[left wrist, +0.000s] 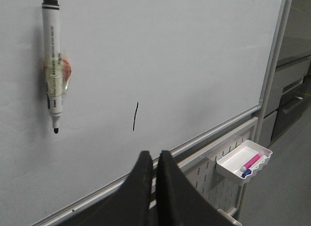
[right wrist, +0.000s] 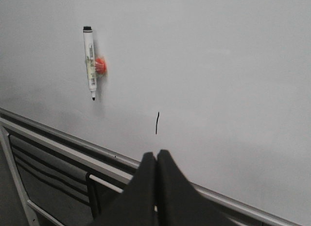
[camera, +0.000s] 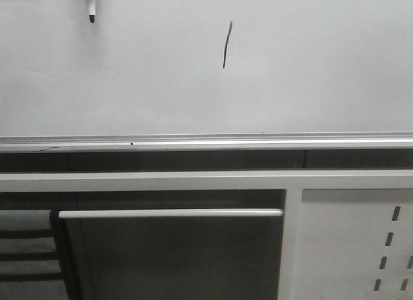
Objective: Write number 1 on whiteboard
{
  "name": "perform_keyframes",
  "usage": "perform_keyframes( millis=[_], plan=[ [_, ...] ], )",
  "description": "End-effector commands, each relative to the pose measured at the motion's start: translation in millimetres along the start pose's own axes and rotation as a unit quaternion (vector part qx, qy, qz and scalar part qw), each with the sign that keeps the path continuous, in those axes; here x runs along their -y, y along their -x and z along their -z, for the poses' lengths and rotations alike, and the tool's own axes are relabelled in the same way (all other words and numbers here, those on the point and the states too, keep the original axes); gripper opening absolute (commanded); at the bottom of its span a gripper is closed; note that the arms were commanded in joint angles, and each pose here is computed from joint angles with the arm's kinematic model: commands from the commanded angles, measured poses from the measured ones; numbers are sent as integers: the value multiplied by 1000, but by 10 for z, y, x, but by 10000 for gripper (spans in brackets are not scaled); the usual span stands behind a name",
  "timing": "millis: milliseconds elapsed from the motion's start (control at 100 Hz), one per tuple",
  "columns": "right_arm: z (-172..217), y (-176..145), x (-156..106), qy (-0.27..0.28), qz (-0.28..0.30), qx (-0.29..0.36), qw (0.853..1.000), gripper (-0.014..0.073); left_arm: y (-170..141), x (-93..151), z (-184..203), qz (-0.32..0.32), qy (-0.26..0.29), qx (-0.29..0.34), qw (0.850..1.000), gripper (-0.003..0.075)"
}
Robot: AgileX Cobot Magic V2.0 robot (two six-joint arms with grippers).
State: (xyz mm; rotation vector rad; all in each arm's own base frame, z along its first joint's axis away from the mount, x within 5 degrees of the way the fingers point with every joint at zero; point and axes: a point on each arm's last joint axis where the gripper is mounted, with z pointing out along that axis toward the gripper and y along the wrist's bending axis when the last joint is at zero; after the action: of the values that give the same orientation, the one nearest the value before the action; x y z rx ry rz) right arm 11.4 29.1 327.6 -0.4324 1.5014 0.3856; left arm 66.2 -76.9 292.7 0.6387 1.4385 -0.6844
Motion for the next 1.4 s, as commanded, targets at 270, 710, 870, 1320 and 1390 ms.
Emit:
perform_keyframes(
  millis=[270, 710, 870, 1320, 1390],
  plan=[
    [-33, -416, 40, -25, -19, 15, 999, -64, -99, -67, 425, 19, 13, 100, 995, -20],
    [-36, -435, 33, -21, -20, 7, 1000, -64, -96, -67, 436, 24, 12, 102, 994, -20],
    [-36, -435, 33, -21, -20, 7, 1000, -64, -96, -67, 436, 24, 12, 102, 994, -20],
    [-36, -435, 33, -21, -20, 7, 1000, -64, -127, -61, 429, -70, 27, 108, 991, -20],
    [-36, -435, 33, -21, -20, 7, 1000, -64, -195, -109, 423, -64, 67, 107, 990, -20]
  ],
)
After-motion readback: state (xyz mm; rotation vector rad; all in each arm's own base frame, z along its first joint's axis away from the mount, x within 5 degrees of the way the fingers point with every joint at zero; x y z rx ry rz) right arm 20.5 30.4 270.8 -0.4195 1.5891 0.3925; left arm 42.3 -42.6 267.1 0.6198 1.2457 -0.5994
